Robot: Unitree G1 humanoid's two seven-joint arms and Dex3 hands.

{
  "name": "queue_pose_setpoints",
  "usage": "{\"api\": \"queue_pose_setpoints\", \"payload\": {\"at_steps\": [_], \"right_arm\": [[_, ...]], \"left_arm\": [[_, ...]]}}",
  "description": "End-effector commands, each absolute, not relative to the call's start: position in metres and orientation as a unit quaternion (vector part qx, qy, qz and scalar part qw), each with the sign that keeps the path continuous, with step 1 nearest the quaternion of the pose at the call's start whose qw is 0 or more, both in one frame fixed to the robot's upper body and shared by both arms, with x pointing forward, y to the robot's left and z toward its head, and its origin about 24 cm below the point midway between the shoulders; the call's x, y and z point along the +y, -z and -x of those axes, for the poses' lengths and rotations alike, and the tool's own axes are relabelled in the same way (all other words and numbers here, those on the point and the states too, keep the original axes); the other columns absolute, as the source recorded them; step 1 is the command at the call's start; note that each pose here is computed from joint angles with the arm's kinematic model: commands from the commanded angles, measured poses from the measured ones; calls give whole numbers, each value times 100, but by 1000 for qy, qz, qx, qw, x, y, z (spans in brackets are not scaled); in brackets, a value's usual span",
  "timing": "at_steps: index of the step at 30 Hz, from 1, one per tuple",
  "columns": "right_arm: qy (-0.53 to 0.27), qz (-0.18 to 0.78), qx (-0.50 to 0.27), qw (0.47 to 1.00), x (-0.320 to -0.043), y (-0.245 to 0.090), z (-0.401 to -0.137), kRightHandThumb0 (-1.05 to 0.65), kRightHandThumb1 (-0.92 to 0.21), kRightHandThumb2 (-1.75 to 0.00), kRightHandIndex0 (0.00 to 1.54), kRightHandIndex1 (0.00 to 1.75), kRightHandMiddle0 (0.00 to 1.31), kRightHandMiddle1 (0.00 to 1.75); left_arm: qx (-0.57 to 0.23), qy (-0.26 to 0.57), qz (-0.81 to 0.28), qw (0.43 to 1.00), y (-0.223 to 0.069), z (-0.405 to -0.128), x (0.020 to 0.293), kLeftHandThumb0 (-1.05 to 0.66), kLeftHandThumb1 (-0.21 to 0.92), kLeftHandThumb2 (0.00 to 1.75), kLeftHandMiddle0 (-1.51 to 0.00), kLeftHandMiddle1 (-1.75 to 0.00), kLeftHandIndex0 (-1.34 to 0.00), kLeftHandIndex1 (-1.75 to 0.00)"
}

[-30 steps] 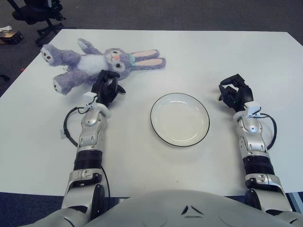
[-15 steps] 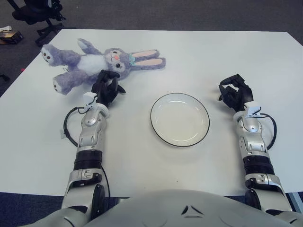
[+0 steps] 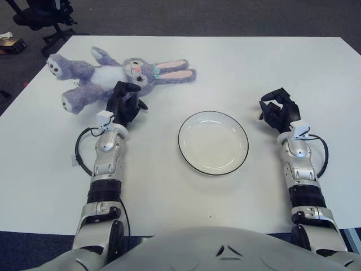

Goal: Put the doll into the plate.

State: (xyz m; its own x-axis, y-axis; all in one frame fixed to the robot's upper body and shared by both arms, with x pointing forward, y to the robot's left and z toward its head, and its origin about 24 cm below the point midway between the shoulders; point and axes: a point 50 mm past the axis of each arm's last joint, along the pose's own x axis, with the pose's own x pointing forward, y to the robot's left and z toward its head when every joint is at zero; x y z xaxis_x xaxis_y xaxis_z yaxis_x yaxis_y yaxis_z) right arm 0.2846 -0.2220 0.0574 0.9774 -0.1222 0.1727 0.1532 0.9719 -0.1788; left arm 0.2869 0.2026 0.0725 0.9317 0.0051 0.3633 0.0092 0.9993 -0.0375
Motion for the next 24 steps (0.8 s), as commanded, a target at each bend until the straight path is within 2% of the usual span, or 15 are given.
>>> {"api": "queue_pose_setpoints", "payload": {"at_steps": [1,13,24], "right_arm": [[73,90,-32,993,-219,-33,-275,-35,-92,-37,76,161,35,159],[77,91,-33,992,-215,-34,-275,-35,-92,-35,77,158,38,156],[79,92,-33,992,-215,-34,-276,-35,-92,-34,78,156,39,155]], "left_arm": [[-179,12,10,984,-47,-271,203,-35,92,35,-75,-162,-38,-156],[-244,18,17,969,-59,-267,202,-35,92,34,-75,-149,-39,-155],[-299,17,17,954,-73,-260,201,-35,92,36,-65,-147,-37,-156]]}}
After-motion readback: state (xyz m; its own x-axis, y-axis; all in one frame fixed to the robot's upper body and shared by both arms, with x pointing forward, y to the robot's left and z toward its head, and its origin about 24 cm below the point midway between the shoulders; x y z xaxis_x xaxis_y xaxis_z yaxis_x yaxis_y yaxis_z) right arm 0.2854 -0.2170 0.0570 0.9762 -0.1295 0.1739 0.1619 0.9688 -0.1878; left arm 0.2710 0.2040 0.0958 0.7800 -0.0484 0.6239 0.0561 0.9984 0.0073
